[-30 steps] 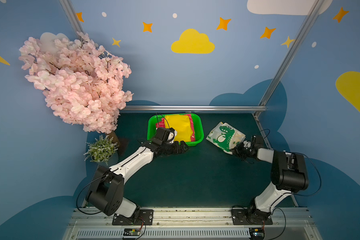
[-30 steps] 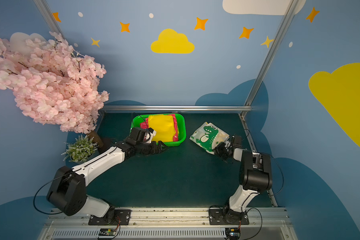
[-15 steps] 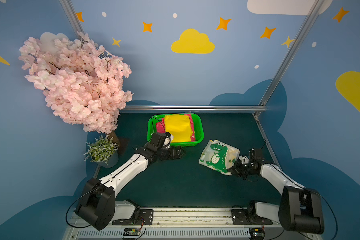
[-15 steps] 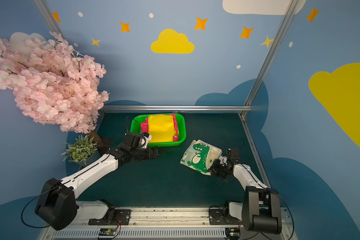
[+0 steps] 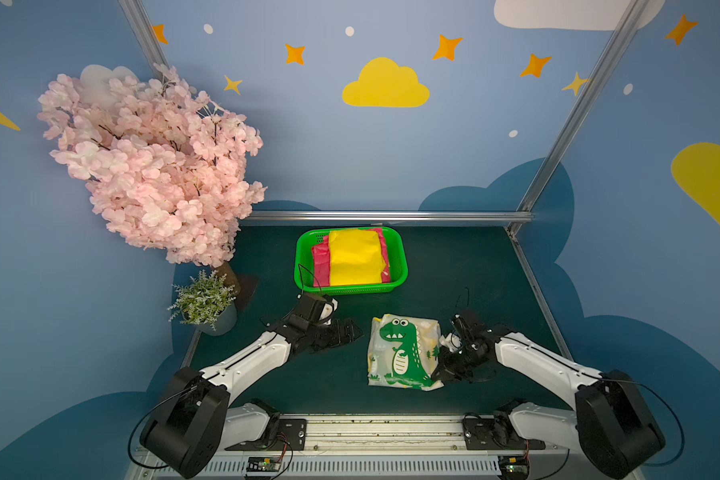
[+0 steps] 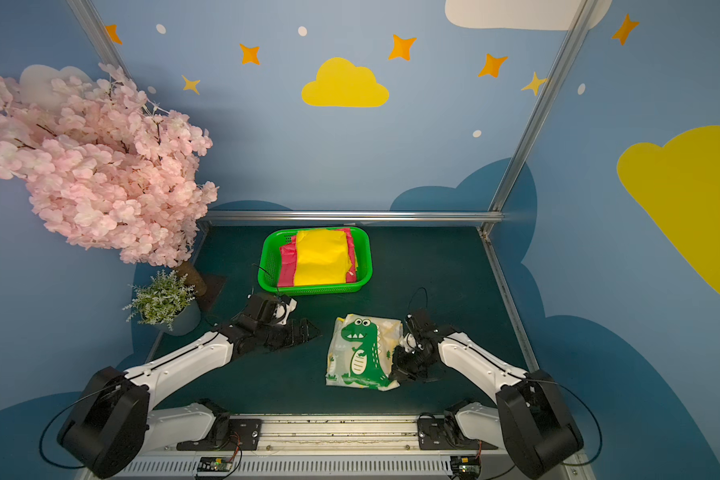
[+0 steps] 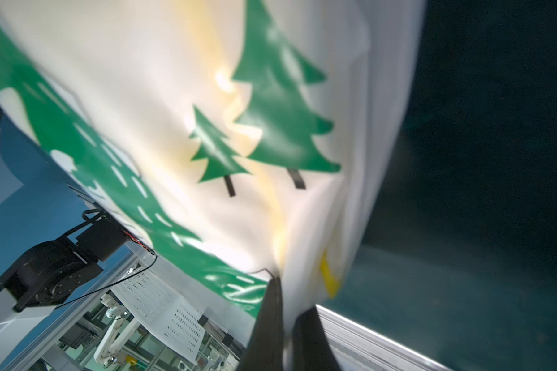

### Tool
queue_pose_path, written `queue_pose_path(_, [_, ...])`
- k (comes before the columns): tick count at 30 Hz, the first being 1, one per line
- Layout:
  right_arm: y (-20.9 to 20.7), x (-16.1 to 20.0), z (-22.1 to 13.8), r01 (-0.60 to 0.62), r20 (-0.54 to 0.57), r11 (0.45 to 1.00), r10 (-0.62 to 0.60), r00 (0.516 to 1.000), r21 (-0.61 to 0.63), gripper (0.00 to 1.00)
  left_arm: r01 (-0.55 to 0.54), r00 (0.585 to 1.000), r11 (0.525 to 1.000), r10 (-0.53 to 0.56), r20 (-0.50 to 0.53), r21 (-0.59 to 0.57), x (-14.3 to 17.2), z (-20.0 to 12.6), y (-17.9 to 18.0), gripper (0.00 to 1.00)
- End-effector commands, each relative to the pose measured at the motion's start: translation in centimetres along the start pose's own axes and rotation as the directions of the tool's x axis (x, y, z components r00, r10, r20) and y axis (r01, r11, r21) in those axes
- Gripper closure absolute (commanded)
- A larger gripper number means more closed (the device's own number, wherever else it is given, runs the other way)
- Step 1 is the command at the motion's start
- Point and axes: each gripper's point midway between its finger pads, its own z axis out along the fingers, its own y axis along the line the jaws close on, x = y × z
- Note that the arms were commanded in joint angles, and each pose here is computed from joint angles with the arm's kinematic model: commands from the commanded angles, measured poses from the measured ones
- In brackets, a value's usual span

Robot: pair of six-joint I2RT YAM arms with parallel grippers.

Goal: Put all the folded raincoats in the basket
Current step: Move the raincoat to the center of the board.

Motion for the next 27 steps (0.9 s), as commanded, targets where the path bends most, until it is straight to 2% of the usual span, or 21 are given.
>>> queue_pose_path(1, [1.9,-0.8,0.7,0.046,-0.017,0.999,-0.046,0.999,0.021,1.0,0.013,1.0,0.998,-0.013,0.01,0.058,0.1,0.2,-0.6,0.0])
queue_pose_path(8, [4.6,-2.1,1.8,0.128,-0.042,0.991,-0.126,0.991,0.034,1.0,0.033,0.999,0.997,-0.034,0.017,0.071,1.1,0.5,0.3,0.0])
queue_pose_path(20, [5.7,-2.3,2.1,0.147,-0.048,0.989,-0.146,0.988,0.018,1.0,0.062,0.998,0.991,-0.06,-0.025,0.12,1.7,3.2,0.8,0.01])
queue_pose_path(24, [5.9,-2.2,1.9,0.158,-0.049,0.987,-0.157,0.986,0.018,1.0,0.054,0.998,0.989,-0.05,-0.037,0.14,1.8,3.8,0.4,0.11])
queue_pose_path(27, [5.9,-2.0,1.6,0.165,-0.046,0.986,-0.164,0.985,0.02,1.0,0.042,0.998,0.987,-0.035,-0.043,0.154,2.0,3.9,-0.1,0.3])
